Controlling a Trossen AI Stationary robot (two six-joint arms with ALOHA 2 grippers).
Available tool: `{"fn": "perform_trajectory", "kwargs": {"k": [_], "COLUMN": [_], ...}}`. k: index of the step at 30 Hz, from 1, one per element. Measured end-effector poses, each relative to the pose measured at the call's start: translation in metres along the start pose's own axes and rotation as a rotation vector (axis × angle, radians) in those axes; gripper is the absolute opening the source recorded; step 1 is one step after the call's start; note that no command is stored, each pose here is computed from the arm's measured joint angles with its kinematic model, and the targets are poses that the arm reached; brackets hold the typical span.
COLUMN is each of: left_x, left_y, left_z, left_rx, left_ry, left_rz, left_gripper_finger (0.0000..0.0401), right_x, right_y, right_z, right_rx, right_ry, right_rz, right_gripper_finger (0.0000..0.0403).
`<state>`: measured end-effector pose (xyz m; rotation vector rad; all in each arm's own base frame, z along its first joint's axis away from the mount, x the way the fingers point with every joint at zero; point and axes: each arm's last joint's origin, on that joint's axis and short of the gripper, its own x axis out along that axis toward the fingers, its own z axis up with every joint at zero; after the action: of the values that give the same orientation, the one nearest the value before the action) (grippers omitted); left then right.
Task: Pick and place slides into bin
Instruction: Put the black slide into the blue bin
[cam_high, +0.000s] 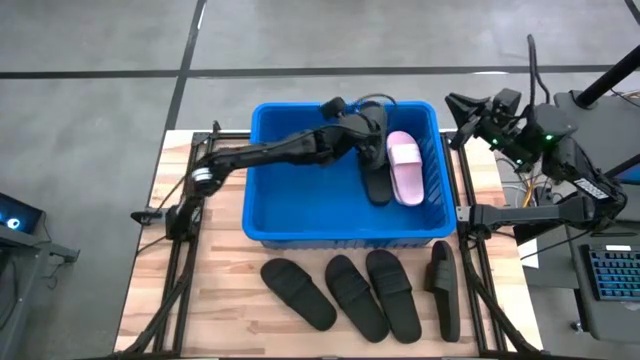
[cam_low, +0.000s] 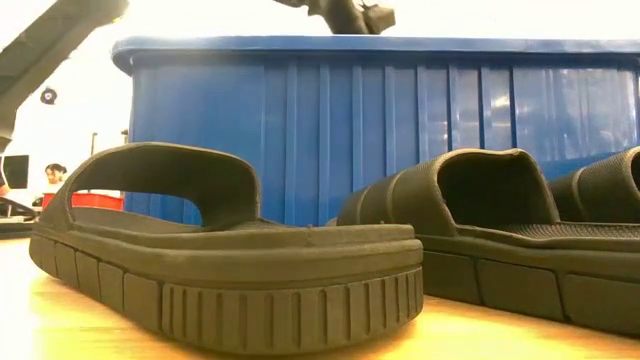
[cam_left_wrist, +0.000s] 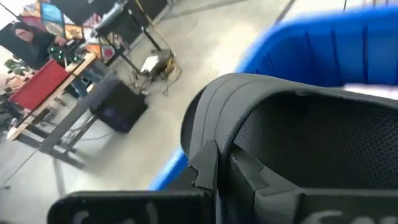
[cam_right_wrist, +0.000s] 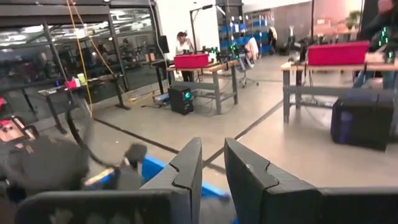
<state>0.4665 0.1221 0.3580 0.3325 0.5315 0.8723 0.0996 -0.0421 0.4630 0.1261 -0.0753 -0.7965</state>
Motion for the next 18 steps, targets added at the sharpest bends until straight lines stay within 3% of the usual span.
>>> {"fn": "perform_trajectory", "kwargs": {"k": [12,18], "left_x": [0.023,0.034], "left_y": [-0.056,-0.081], "left_z": [-0.017,-0.029], "left_rx": [0.110,0.095], "left_ry": [0.101,0.099], "left_rz": [0.070,0.120], "left_gripper_finger": [0.0000,0.0000], "right_x": [-0.011,-0.013], "right_y": [-0.005,-0.006], "right_z": [0.016,0.015], "right_rx": [-0.144,-0.191], "right_ry": [-0.032,-0.022], "right_rz": [0.002,0.001], "right_gripper_finger": [0.0060,0.0059]}}
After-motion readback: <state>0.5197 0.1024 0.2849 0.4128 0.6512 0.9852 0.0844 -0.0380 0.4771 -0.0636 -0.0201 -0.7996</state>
